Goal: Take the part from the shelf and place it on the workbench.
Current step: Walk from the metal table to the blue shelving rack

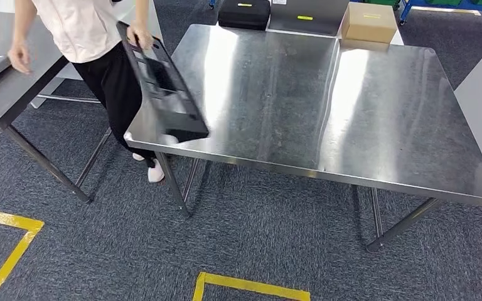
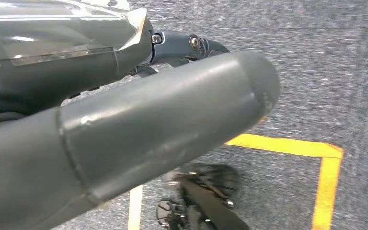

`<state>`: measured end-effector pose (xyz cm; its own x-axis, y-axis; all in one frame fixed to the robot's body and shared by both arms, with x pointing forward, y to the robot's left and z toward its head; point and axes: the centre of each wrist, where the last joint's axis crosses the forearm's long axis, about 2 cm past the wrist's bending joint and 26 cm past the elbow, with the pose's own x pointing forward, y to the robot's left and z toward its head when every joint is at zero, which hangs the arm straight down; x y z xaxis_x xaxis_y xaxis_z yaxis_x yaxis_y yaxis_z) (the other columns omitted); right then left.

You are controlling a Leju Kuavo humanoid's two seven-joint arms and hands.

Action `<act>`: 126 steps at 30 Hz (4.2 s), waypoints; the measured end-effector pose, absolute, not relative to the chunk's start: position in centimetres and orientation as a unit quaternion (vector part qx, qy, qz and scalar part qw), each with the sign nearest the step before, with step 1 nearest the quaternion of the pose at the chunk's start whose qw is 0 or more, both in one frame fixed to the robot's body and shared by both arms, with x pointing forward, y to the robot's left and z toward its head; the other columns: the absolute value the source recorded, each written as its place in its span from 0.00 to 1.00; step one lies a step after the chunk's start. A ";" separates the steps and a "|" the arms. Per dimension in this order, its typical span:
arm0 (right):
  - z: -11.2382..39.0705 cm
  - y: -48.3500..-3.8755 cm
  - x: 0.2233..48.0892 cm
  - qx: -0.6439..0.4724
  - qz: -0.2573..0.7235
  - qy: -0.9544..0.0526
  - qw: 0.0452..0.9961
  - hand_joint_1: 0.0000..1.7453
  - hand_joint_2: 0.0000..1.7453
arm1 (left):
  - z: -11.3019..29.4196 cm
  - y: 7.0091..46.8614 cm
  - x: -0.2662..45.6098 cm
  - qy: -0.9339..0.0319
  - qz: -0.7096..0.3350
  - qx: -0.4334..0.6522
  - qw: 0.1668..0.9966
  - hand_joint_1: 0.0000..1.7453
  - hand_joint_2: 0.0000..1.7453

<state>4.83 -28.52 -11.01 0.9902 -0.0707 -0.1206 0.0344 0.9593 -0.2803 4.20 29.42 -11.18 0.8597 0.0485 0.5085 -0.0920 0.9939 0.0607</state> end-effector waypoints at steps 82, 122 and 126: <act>-11.0 -29.2 5.1 -0.141 -0.032 -0.008 0.989 0.00 1.00 | -11.0 29.5 5.4 -0.270 0.020 0.040 0.962 0.00 0.00; -11.0 -28.8 4.8 -0.121 -0.035 -0.013 0.992 0.00 1.00 | -11.1 29.1 5.2 -0.268 0.012 0.039 0.963 0.00 0.00; -11.0 -28.7 5.0 -0.121 -0.035 -0.015 0.992 0.00 1.00 | -11.1 29.3 5.2 -0.267 0.012 0.041 0.963 0.00 0.00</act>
<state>4.99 -28.74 -11.02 0.9970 -0.0665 0.0385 0.0738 0.9683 -0.2384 5.20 29.25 -11.05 0.8571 0.0010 0.5152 -0.0451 0.9963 0.0730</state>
